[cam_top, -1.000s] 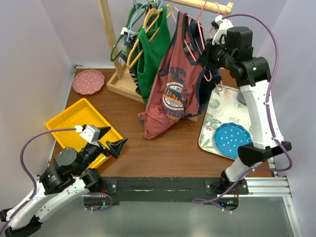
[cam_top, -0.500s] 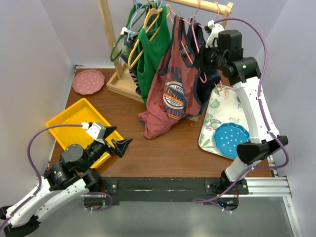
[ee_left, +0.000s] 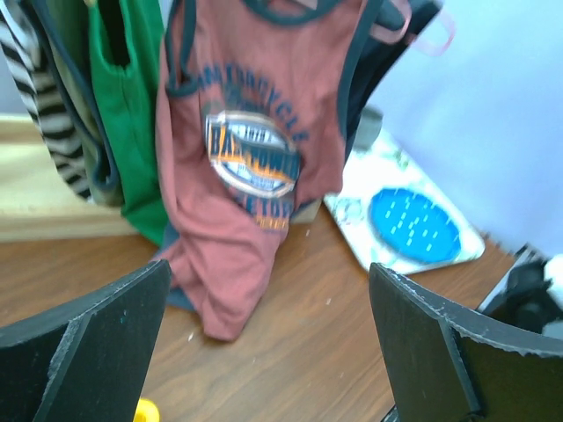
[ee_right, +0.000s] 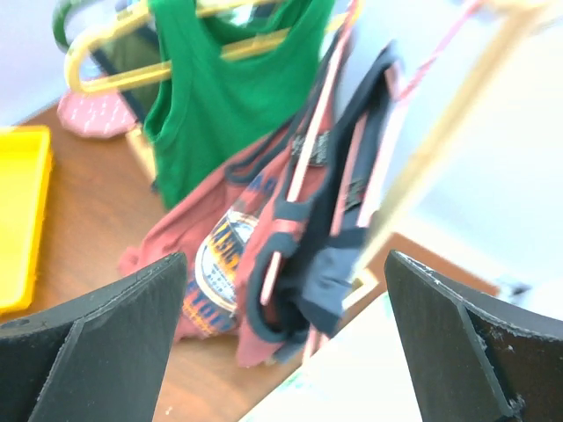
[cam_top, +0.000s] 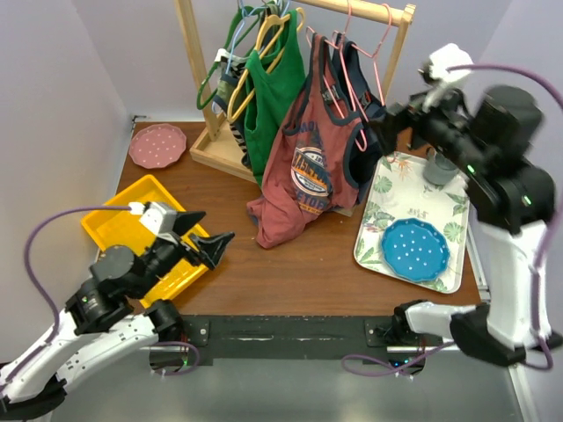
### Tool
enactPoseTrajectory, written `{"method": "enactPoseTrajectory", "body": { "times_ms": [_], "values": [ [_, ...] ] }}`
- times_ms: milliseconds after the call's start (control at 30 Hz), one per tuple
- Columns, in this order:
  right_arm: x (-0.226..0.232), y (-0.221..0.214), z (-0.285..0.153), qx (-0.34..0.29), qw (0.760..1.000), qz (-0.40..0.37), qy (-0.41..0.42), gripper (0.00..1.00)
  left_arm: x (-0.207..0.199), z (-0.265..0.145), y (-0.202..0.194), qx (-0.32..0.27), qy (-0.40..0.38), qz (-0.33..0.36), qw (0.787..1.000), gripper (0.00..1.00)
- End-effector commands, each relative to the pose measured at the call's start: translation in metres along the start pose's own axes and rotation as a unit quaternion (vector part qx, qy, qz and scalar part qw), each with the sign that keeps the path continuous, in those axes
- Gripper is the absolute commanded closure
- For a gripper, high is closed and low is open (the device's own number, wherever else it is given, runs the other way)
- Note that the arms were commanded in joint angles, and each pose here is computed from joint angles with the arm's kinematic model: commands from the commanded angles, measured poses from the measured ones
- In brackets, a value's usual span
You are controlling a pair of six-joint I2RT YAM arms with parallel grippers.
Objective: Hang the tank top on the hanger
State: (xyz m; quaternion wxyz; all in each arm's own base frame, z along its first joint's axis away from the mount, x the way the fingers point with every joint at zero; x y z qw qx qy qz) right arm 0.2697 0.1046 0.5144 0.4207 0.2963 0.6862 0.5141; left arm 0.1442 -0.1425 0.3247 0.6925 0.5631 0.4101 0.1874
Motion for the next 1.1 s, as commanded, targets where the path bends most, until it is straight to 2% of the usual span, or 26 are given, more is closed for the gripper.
{"method": "enactPoseTrajectory", "body": {
  "times_ms": [0, 100, 167, 267, 400, 500, 1067],
  "values": [
    [-0.019, -0.005, -0.028, -0.019, 0.997, -0.006, -0.073, 0.01, -0.010, -0.006, 0.039, -0.040, -0.001, -0.025, 0.999, 0.00],
    [-0.033, -0.015, -0.051, -0.026, 0.986, 0.070, -0.151, 0.01, -0.001, -0.011, 0.051, -0.049, 0.036, -0.034, 0.998, 0.00],
    [-0.045, -0.027, -0.065, -0.020, 0.974, 0.089, -0.206, 0.01, 0.004, -0.014, 0.058, -0.053, 0.055, -0.030, 0.997, 0.00],
    [-0.050, -0.040, -0.078, -0.016, 0.964, 0.110, -0.242, 0.02, 0.006, -0.025, 0.086, -0.080, 0.073, -0.017, 0.994, 0.00],
    [-0.048, -0.050, -0.086, -0.010, 0.963, 0.107, -0.245, 0.01, -0.002, -0.036, 0.117, -0.104, 0.064, -0.002, 0.993, 0.00],
    [-0.049, -0.054, -0.088, -0.002, 0.964, 0.093, -0.248, 0.01, -0.006, -0.035, 0.122, -0.099, 0.055, 0.004, 0.994, 0.00],
    [-0.047, -0.059, -0.074, 0.016, 0.973, 0.070, -0.217, 0.01, -0.009, -0.027, 0.118, -0.087, 0.050, 0.020, 0.995, 0.00]
  ]
}}
Point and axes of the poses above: each gripper's point midway between its finger pads, its own z axis out along the fingers, its own x axis along the line the jaws close on, y = z × x, the point moved 2 cm from there along -z, back along the fingers, and after that the axes turned 7 degrees about -z, right-handed, at the moved point
